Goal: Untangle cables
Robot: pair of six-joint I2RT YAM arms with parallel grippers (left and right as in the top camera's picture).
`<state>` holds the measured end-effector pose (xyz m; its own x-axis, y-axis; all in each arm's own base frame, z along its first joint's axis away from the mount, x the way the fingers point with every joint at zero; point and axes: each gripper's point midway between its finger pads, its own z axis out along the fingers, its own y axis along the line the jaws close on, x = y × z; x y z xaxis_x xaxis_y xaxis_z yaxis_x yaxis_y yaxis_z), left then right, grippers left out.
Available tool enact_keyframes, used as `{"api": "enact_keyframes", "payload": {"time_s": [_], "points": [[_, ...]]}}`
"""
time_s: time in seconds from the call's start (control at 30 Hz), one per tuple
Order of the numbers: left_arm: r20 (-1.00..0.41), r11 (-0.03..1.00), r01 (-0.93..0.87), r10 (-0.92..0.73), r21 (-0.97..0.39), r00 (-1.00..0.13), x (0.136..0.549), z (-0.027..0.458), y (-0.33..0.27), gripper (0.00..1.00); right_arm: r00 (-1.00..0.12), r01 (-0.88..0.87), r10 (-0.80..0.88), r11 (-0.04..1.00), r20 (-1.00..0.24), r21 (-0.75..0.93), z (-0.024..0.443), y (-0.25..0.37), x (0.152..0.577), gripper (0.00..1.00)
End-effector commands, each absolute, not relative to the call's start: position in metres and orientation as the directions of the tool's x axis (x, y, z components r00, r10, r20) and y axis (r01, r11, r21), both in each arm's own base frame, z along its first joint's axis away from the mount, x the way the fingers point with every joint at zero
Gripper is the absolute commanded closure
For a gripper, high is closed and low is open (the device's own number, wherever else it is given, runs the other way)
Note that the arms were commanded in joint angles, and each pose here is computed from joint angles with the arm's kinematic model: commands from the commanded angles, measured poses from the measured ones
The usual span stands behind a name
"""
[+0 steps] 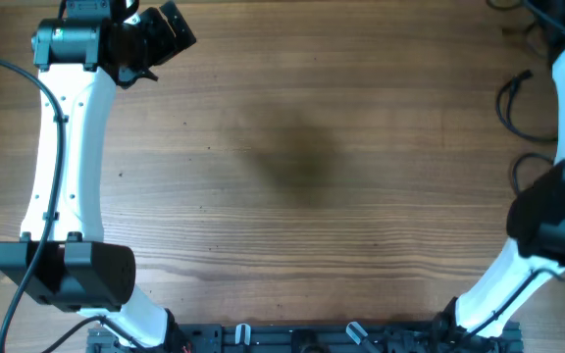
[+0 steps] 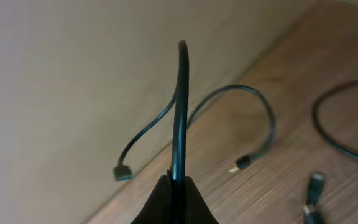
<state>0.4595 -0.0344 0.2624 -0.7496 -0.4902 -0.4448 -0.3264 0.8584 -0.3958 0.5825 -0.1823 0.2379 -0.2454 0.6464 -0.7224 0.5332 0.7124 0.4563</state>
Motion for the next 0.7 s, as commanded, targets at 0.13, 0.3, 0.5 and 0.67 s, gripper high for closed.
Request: {"api": "enact_keyframes", "payload": {"time_s": [0.13,0.3,0.5,0.67], "points": [[-0.465,0.854,-0.33,-0.502,-0.403,-0.73,0.459,0.273,-0.031,0.0,-0.33,0.579,0.711,0.672,-0.621,0.463,0.115,-0.215,0.602,0.0],[-0.465,0.854,-0.33,-0.502,-0.403,-0.73,0.459,0.273,-0.031,0.0,-0.423,0.433,0.678,0.734,-0.601,0.523,0.14,-0.184,0.604,0.0],[-0.465,0.854,-0.33,-0.502,-0.403,-0.73,0.459,0.273,-0.031,0.0,-0.406,0.224,0.581,0.811,-0.705,0.54,0.282,-0.13,0.573,0.0],[-0.465,0.854,-0.33,-0.502,-0.403,-0.73,0.459,0.273,-0.031,0.0,-0.484,0.026,0.415,0.887,-0.77,0.462,0.388,-0.026,0.478,0.0]]}}
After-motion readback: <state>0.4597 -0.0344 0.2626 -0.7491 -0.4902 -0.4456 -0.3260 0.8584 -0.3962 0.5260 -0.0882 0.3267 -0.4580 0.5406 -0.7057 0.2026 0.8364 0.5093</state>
